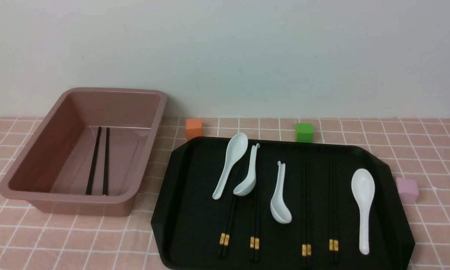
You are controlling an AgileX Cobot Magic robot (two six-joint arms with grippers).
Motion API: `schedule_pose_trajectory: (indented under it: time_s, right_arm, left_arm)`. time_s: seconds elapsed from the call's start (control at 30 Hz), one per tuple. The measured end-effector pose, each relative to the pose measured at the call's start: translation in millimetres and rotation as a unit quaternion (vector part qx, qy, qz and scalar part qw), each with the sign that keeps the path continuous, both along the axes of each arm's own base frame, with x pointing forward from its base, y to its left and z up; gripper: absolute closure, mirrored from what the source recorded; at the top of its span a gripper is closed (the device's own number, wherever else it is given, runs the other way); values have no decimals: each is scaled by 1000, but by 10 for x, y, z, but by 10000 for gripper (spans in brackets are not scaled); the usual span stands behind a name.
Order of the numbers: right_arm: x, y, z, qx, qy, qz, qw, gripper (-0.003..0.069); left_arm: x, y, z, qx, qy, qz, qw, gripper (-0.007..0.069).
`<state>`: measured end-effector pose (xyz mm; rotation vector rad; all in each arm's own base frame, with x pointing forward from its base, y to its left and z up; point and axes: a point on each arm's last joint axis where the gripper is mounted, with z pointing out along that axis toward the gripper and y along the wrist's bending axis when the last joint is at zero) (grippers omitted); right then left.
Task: On pink tablecloth take chopsticks from black tray and put them in box.
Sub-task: 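Reach over to the black tray and grasp a pair of chopsticks with the left gripper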
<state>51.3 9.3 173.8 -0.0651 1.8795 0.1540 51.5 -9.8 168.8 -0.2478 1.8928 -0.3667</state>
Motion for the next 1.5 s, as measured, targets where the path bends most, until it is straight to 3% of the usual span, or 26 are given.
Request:
schedule_pose_trajectory:
  time_s: [0.6,0.7,0.8,0.83,0.87,1.03,1.17,1.33,1.43,1.5]
  right_arm:
    - [0,0,0,0,0,0,1000,419]
    - [0,0,0,0,0,0,1000,419]
    - [0,0,0,0,0,0,1000,419]
    - [0,0,0,0,0,0,1000,419]
    - [0,0,0,0,0,0,1000,419]
    - [0,0,0,0,0,0,1000,419]
    - [0,0,0,0,0,0,1000,419]
    - [0,0,0,0,0,0,1000,419]
    - [0,0,0,0,0,0,1000,419]
    - [0,0,0,0,0,0,1000,419]
  left_arm:
    - [7,1,19,-7,-11,3,1000,565]
    - [22,-16,85,-98,-35,18,994,562]
    - [35,-29,169,-241,-58,40,968,557]
    - [35,-31,171,-251,-57,41,966,557]
    - [40,-28,211,-314,-67,50,946,554]
    - [36,-27,292,-372,-77,54,923,552]
    - [-16,-115,518,-338,-40,9,940,573]
    - [214,-258,962,-196,124,-60,971,638]
    - [467,-317,1112,-119,203,-111,966,638]
    - [789,-355,1121,-71,268,-147,949,638]
